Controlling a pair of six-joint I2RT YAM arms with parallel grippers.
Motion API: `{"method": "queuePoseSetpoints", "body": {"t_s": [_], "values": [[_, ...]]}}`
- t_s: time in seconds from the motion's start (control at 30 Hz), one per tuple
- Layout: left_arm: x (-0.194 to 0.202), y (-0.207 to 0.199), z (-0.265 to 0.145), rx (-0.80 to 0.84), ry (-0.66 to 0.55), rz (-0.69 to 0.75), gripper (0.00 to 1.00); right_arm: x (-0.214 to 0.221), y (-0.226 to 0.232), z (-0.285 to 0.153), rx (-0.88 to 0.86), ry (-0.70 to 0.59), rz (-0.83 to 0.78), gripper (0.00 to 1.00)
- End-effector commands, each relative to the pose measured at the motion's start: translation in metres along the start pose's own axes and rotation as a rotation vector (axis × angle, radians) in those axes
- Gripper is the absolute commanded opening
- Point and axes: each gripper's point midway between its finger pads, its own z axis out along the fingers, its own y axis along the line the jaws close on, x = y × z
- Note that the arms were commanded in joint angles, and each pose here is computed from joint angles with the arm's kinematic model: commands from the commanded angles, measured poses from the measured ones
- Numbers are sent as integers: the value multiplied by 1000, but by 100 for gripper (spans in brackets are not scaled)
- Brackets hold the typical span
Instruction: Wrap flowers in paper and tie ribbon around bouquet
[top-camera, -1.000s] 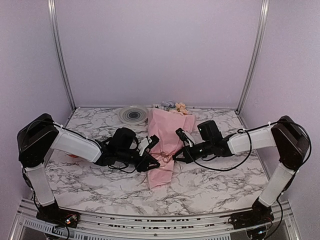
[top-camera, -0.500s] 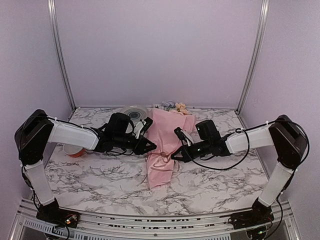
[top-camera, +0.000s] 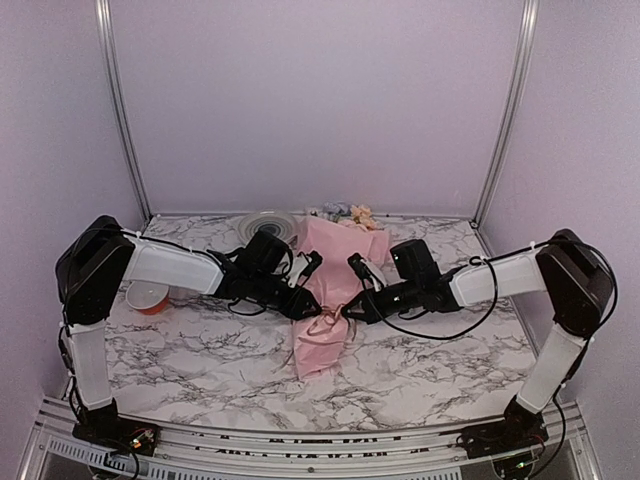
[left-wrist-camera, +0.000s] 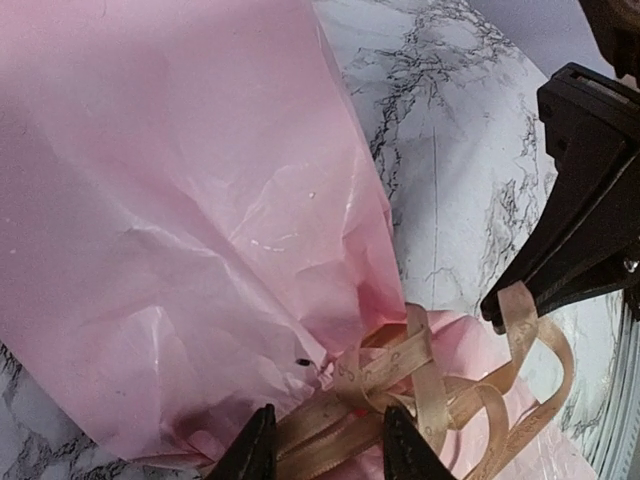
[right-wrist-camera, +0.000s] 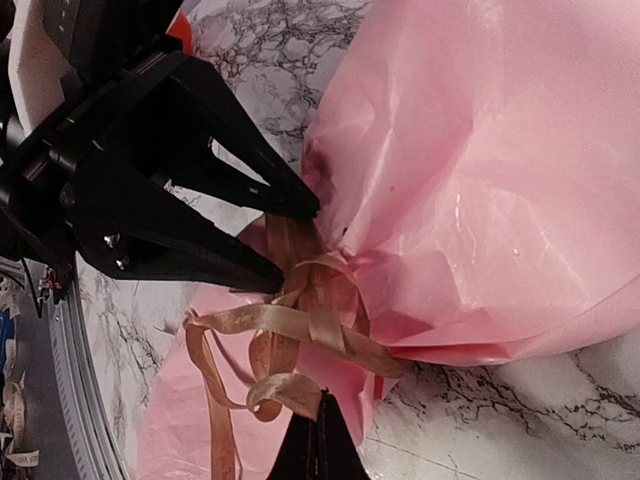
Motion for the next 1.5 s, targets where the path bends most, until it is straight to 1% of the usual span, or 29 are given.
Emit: {"method": "queuePoseSetpoints", "body": {"t_s": [0.0, 0.1, 0.27, 0.37, 0.5, 0.53, 0.67, 0.7, 0.83, 1.03, 1.2, 1.3, 1.33, 1.37, 1.4, 1.47], "values": [[4, 2, 7, -32, 50, 13, 33, -21, 6, 5, -15, -48, -31, 0], [5, -1, 8, -15, 52, 13, 27, -22, 7, 6, -18, -53, -33, 0], [1, -13, 10, 39, 35, 30, 24, -20, 5, 10, -19, -47, -25, 0], [-2, -15, 12, 49, 25, 29, 17, -21, 5, 11, -20, -48, -19, 0], [-7, -19, 10, 70, -5, 36, 2, -21, 6, 10, -20, -46, -19, 0], [-8, -20, 10, 71, -9, 39, 0, -20, 6, 10, -18, -48, -18, 0], [-13, -22, 3, 73, -35, 56, 0, -19, 5, 10, -19, -54, -13, 0], [-20, -24, 1, 75, -64, 66, 0, -18, 5, 10, -18, -51, -14, 0], [-25, -23, -4, 60, -97, 73, 0, -15, 3, 10, -7, -42, -16, 0], [-27, -23, -4, 51, -105, 81, 0, -12, 2, 8, -5, -45, -14, 0], [-32, -29, -10, 43, -127, 123, 0, -13, 0, 10, -3, -39, -19, 0], [-30, -18, -7, -4, -99, 99, 0, -11, -1, 11, -7, -34, -9, 0], [-31, -12, -6, -31, -98, 77, 7, -11, -1, 11, -8, -35, -8, 0], [-30, -7, -4, -54, -76, 51, 16, -10, -1, 11, -10, -35, -5, 0], [-27, -5, -2, -64, -38, 33, 21, -9, -1, 10, -11, -35, -5, 0], [-23, -9, 0, -64, 28, 3, 27, -9, -1, 9, -3, -37, -8, 0]]}}
